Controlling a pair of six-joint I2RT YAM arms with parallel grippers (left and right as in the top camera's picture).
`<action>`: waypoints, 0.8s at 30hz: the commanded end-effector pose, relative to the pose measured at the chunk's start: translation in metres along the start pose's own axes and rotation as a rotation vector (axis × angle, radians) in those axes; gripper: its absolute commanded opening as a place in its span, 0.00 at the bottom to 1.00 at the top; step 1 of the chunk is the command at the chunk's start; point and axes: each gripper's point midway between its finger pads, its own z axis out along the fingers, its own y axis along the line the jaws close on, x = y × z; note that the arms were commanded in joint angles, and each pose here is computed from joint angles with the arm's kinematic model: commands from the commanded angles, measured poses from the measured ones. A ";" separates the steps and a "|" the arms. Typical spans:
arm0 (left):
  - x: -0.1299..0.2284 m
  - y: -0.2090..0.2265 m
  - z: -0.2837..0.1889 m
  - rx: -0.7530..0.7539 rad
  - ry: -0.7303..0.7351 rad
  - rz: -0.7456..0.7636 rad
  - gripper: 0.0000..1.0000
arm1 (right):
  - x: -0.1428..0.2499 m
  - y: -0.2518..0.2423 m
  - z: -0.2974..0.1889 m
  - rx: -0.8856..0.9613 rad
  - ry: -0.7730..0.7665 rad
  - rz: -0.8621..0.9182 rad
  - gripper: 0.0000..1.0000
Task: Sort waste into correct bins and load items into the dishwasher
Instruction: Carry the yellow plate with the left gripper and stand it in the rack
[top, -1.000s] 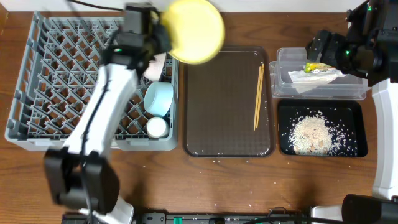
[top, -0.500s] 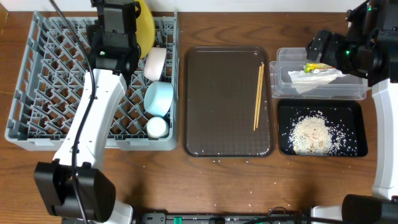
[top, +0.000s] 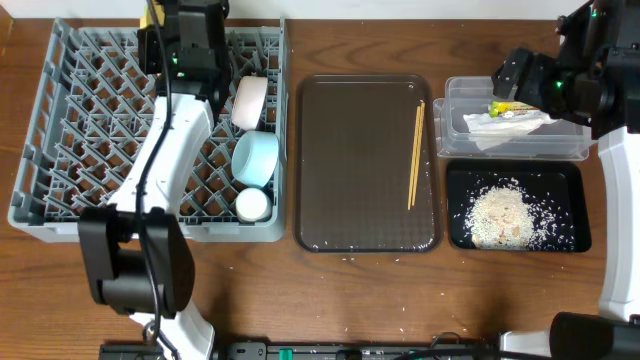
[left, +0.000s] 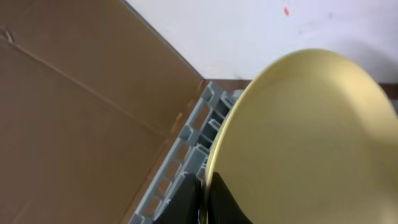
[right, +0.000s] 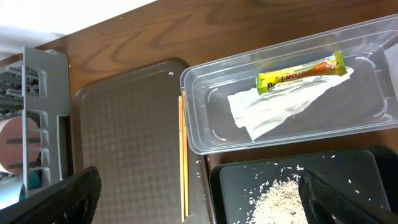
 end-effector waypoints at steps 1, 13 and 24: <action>0.007 0.001 0.007 -0.043 0.021 0.058 0.07 | -0.003 -0.002 -0.002 0.005 -0.011 0.012 0.99; 0.024 -0.034 0.018 0.000 0.047 0.117 0.07 | -0.003 -0.002 -0.002 0.005 -0.011 0.012 0.99; 0.008 -0.041 0.018 0.036 -0.013 0.052 0.33 | -0.003 -0.002 -0.002 0.005 -0.011 0.013 0.99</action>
